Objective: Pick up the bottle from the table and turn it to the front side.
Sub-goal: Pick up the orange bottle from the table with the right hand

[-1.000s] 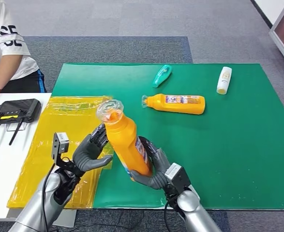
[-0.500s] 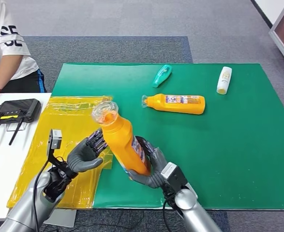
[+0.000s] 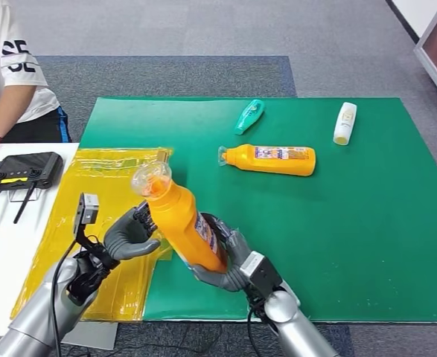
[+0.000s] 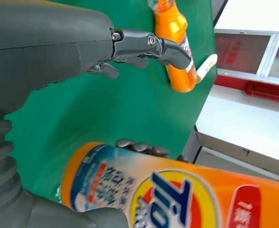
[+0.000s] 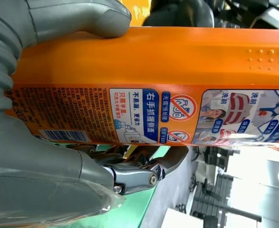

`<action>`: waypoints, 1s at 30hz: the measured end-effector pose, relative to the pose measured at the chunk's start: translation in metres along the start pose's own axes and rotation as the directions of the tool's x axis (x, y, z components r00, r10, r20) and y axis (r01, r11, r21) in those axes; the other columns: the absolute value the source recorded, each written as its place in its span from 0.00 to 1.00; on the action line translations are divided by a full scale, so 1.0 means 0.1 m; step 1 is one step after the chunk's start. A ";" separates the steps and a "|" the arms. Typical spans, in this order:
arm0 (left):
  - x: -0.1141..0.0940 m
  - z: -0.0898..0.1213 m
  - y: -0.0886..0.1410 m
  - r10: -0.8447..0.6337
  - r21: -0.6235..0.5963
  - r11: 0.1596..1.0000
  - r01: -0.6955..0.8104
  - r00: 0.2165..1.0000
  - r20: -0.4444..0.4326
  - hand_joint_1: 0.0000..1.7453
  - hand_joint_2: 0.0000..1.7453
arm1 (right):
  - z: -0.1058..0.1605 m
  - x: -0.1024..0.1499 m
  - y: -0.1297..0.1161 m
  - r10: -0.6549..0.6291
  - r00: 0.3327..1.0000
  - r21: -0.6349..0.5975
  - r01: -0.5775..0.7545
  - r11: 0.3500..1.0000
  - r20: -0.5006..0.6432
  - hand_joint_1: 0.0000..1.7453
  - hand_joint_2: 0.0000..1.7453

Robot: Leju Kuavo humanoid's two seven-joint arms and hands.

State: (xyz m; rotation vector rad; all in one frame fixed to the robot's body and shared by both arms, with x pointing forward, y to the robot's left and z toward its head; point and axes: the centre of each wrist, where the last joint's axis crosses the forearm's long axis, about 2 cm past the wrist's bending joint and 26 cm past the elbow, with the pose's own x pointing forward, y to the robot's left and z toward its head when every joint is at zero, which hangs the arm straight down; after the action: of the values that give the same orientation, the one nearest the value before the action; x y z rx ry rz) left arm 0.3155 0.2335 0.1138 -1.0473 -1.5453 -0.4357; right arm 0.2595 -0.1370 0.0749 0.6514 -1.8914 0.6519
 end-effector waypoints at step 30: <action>0.11 -0.49 -0.18 -0.058 -0.100 0.994 0.055 0.998 -0.035 0.00 1.00 | -0.12 -0.08 -0.12 0.075 0.996 -0.010 -0.075 0.997 -0.042 1.00 1.00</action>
State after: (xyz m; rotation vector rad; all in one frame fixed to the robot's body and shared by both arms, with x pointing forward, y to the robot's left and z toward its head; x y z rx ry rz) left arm 0.3303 0.1909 0.1416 -1.0670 -1.5356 -0.5729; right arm 0.2782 -0.1355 0.0735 0.5570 -1.8867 0.6968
